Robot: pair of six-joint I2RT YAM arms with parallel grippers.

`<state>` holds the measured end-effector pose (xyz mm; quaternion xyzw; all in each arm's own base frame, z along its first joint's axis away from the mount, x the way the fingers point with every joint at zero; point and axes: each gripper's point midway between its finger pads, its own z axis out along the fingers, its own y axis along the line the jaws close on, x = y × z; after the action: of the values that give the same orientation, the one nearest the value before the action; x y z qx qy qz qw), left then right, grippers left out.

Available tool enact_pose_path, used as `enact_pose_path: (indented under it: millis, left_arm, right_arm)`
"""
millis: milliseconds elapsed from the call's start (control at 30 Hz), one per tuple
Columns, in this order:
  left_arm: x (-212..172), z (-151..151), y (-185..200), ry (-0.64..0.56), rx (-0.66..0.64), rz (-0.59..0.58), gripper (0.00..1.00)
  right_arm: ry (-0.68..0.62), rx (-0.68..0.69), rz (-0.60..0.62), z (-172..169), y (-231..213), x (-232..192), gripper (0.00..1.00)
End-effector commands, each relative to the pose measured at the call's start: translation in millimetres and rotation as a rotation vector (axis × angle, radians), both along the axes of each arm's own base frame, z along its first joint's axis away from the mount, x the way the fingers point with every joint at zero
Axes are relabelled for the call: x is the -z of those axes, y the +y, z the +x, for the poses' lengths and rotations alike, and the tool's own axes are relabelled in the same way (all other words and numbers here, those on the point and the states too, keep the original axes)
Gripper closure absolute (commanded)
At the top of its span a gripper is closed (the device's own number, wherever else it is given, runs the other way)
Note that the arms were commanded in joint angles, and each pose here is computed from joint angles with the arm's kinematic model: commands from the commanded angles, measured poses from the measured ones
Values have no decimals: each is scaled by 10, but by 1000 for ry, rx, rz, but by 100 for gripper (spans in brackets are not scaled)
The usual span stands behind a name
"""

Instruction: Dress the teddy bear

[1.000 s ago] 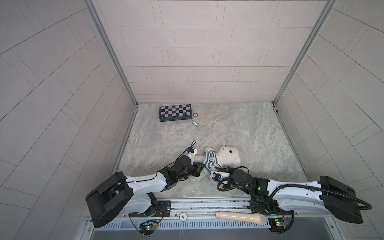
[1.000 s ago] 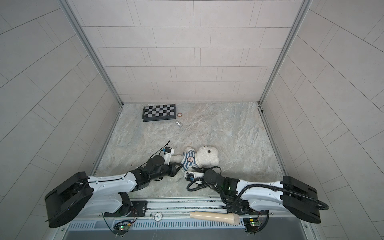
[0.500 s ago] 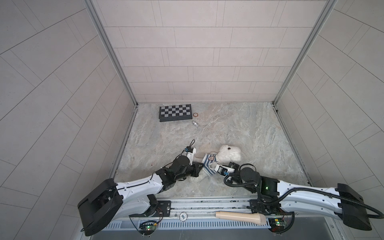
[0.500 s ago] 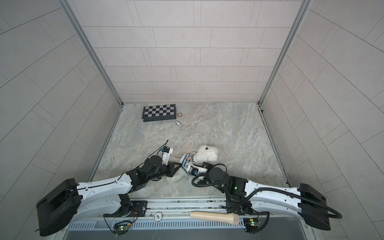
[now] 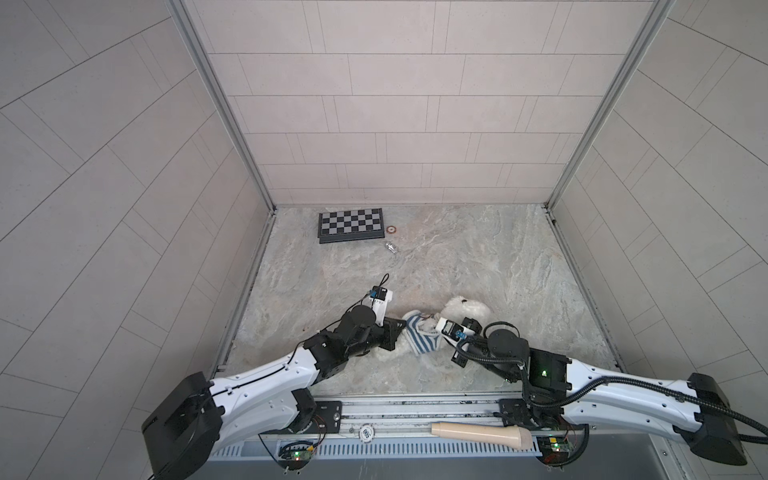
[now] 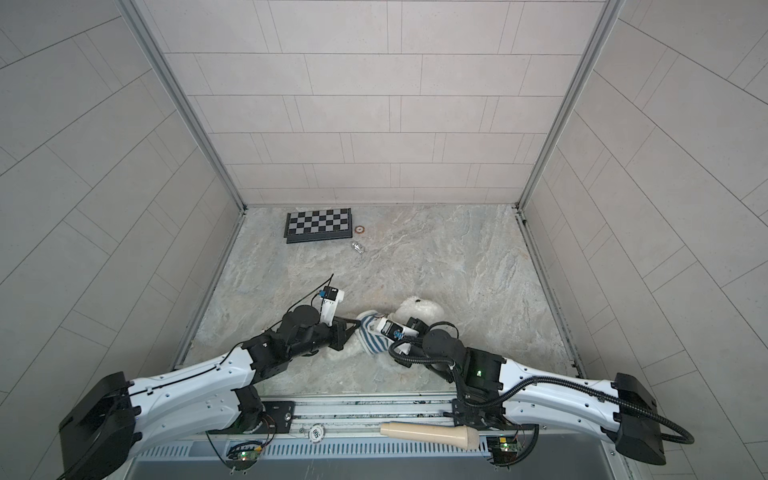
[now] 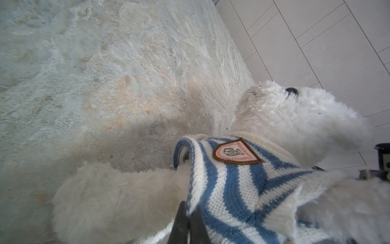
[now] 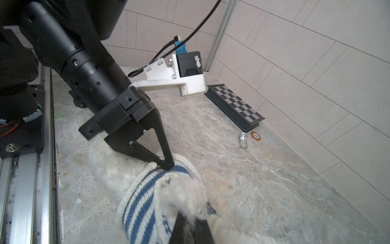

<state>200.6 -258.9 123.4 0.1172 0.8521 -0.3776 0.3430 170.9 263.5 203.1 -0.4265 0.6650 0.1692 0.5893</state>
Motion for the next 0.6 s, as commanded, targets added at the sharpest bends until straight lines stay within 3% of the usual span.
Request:
enact_pose_path:
  millis: [0,500,567]
  left_arm:
    - [-112,0,-54,-52,33,23,100]
    - [-249,33,22,-123,11,32,100]
    - [-272,48,44,-135,6,53,94]
  right_arm:
    - [-5,53,196,84,32,-450,100]
    - [39,170,169,250,-4,-373,100]
    - [51,188,170,263,-32,-374,100]
